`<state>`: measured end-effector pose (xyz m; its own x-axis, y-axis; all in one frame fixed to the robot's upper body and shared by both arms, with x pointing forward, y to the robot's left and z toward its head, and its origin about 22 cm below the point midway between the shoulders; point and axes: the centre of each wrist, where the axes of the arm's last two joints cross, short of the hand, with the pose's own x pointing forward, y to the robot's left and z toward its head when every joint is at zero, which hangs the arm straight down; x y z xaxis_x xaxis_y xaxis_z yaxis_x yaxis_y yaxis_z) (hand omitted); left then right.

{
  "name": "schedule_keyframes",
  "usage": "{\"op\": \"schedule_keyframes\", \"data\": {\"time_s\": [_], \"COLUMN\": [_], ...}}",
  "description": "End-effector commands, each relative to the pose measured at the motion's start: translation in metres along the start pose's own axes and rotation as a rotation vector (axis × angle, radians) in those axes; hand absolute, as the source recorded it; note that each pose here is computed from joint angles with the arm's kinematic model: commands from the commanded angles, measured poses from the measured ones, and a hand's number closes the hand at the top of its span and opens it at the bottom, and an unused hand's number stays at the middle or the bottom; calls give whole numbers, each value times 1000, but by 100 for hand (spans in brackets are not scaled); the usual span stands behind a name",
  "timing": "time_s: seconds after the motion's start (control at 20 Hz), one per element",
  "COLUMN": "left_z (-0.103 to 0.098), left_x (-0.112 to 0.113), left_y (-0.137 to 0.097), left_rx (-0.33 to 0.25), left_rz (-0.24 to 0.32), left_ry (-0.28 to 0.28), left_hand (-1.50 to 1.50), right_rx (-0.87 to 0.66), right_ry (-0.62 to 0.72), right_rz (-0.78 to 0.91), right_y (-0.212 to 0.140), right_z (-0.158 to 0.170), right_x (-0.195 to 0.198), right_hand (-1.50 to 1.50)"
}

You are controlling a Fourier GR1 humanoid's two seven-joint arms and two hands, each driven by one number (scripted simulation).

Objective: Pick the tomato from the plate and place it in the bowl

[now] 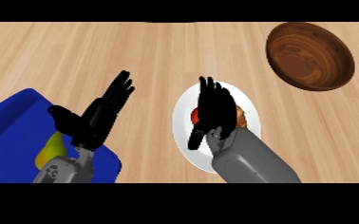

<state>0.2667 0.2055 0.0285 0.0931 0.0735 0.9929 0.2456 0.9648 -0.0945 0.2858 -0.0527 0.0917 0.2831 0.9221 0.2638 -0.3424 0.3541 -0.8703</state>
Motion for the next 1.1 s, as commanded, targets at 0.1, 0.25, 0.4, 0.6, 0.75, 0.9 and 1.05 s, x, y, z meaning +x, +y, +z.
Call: {"op": "schedule_keyframes", "data": {"time_s": [0.1, 0.25, 0.4, 0.6, 0.75, 0.9, 1.05], "left_z": [5, -5, 4, -7, -5, 13, 2], "left_x": [-2, -6, 2, 3, -12, -15, 0], "left_y": [-11, -6, -5, -2, 0, -8, 0], "left_rx": [-14, -12, 1, -3, -9, -10, 1], "left_rz": [-2, 16, -6, -18, 8, 8, 4], "left_ry": [-15, 4, -9, -15, 2, -10, -7], "left_hand": [0, 0, 0, 0, 0, 0, 0], "right_rx": [57, 36, 47, 28, 27, 22, 9], "right_ry": [199, 179, 207, 192, 214, 235, 222], "right_rz": [87, 123, 123, 104, 113, 107, 93], "right_y": [-2, 9, 38, 35, 25, 40, 34], "right_z": [-7, 2, 0, 7, -7, -16, -18], "right_x": [17, 25, 9, 8, 8, 1, 6], "right_hand": [-150, -150, -150, -150, -150, -150, -150]}}
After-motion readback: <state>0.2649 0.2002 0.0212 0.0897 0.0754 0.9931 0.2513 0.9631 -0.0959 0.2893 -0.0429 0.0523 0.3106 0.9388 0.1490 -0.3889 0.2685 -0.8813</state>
